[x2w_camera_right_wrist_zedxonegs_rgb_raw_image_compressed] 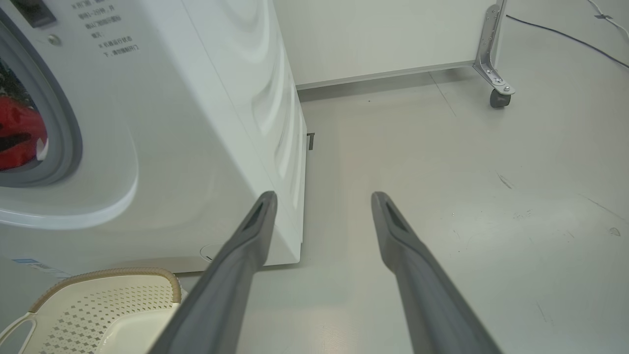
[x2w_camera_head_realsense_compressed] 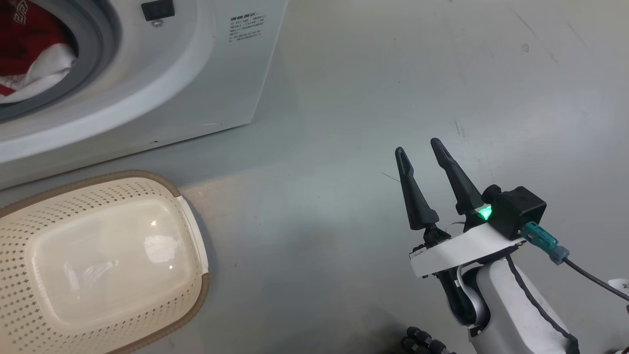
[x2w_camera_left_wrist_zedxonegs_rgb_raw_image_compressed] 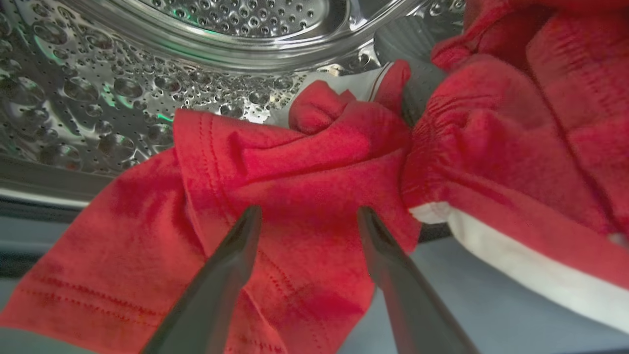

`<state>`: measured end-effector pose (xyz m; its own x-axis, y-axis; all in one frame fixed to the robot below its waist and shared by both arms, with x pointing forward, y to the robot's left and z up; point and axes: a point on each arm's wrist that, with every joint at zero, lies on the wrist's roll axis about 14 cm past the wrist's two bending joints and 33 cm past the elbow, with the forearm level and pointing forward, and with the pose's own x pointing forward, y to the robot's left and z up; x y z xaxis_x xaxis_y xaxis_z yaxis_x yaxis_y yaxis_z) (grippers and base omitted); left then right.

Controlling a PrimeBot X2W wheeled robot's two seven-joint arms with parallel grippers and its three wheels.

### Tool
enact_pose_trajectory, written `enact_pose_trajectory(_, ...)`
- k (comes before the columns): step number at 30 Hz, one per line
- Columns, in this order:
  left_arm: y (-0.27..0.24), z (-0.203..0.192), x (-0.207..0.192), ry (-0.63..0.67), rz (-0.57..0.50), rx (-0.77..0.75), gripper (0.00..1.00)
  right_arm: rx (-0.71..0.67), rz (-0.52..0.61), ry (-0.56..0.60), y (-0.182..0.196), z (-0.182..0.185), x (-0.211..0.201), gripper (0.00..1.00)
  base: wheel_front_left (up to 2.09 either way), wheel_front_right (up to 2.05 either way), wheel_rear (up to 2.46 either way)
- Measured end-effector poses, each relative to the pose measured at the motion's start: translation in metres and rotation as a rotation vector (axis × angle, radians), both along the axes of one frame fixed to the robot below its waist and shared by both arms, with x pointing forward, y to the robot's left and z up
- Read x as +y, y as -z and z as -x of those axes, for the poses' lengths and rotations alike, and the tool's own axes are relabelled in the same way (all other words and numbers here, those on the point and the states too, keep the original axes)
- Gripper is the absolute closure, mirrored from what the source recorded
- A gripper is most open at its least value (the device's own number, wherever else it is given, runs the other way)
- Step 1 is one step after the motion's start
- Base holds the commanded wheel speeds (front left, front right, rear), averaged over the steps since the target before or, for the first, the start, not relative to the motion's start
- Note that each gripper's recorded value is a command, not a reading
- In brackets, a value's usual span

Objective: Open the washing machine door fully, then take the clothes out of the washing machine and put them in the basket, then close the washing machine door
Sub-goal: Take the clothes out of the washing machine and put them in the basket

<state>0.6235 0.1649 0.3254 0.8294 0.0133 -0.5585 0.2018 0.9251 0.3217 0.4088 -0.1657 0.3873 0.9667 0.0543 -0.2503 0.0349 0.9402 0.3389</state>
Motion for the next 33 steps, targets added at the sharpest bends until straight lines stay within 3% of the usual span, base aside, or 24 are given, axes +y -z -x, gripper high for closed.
enact_pose_trajectory(17,0.007,-0.014,0.024,-0.035,-0.166,0.089,0.00,0.000,-0.021,-0.010,0.003,-0.009,0.006,0.00,0.00,0.00,0.00)
enact_pose_trajectory(31,0.016,-0.023,0.022,-0.058,-0.167,0.154,0.02,0.019,-0.023,0.004,0.009,-0.010,0.004,0.00,0.00,0.00,0.00)
enact_pose_trajectory(32,0.016,-0.023,0.021,-0.062,-0.162,0.158,0.50,0.019,-0.023,0.006,0.009,-0.010,0.004,0.00,0.00,0.00,0.00)
enact_pose_trajectory(33,0.016,-0.023,0.019,-0.064,-0.155,0.161,0.79,0.018,-0.023,0.005,0.009,-0.011,0.004,0.00,0.00,0.00,0.00)
